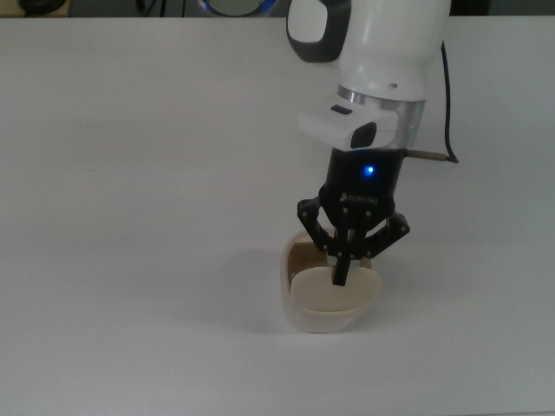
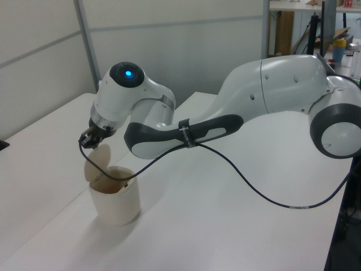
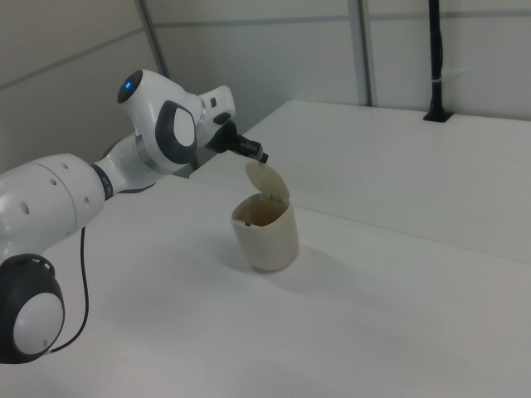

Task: Close the trash can
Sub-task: 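Press the gripper against the open lid's edge, tipping it over the opening, then push the lid down onto the can rim with the gripper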

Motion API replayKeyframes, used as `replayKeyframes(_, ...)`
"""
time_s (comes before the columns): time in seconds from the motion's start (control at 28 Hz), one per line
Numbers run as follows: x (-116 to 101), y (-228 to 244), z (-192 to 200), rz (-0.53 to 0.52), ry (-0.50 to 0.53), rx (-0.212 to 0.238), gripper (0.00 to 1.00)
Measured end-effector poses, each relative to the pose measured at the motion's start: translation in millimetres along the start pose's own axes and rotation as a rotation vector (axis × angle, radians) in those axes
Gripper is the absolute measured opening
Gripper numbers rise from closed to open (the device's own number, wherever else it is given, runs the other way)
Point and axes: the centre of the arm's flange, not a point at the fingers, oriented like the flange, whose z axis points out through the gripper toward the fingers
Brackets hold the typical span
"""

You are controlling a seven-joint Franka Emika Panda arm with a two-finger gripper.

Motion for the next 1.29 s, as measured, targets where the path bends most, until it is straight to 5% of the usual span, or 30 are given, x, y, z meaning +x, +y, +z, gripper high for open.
replayKeyframes(0.5, -13.2, -3.0, 12.4, -0.007, -0.077, -0.02, 0.01)
replayKeyframes(1.04, -24.3, 7.3, -8.0, -0.072, -0.35, 0.083, 0.01)
replayKeyframes(1.29, -42.2, 11.7, 7.7, -0.094, -0.417, 0.078, 0.01)
